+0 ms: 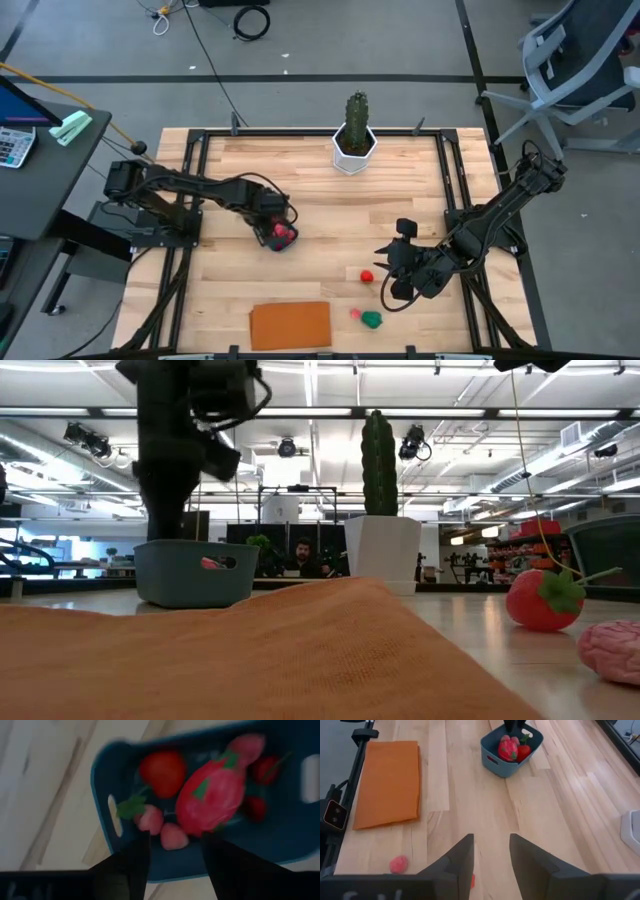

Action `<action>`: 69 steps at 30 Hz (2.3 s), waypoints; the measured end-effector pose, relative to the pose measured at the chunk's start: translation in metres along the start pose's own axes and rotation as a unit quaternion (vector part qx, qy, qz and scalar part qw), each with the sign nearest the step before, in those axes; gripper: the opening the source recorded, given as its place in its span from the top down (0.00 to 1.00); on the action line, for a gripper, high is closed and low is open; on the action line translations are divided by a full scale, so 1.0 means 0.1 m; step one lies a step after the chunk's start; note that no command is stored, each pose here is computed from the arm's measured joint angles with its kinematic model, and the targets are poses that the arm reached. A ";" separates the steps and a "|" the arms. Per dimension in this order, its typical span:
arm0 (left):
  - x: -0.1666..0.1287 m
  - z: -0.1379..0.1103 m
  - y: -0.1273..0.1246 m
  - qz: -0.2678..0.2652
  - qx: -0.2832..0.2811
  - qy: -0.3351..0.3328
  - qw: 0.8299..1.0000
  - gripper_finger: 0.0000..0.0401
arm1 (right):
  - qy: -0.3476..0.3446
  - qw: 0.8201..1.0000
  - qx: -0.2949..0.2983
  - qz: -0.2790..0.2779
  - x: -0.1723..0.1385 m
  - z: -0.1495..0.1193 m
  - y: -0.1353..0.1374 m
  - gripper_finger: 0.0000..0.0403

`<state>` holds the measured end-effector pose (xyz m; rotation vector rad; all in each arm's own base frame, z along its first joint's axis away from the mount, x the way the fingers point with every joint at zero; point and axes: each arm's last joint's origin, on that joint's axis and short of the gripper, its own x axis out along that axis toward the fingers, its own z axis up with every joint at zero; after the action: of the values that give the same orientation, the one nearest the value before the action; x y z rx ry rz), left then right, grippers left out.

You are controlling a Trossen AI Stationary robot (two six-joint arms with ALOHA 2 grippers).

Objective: Pick and placing Produce into tupperware
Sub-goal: Put the strawberry into the blue bin

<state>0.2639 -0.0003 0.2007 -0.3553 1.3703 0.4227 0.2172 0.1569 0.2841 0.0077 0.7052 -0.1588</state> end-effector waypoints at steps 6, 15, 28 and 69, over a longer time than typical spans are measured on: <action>-0.37 0.17 -0.06 -0.011 0.004 -0.020 1.000 0.57 | 0.028 0.999 -0.007 -0.015 0.08 -0.06 0.01 0.67; -1.01 0.46 -0.21 -0.067 0.035 -0.126 0.989 0.60 | 0.128 0.991 -0.042 -0.020 0.58 -0.30 0.21 0.66; -1.12 0.55 -0.30 -0.088 0.061 -0.175 0.979 0.62 | 0.160 0.985 -0.042 0.044 0.77 -0.55 0.59 0.63; -1.14 0.63 -0.36 -0.111 0.059 -0.218 0.968 0.67 | 0.163 0.978 -0.129 -0.007 1.09 -0.83 0.72 0.91</action>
<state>0.3189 -0.0114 0.3237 -0.2928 0.9088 0.2148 0.2556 0.2172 0.1472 -0.2239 1.0507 -0.0782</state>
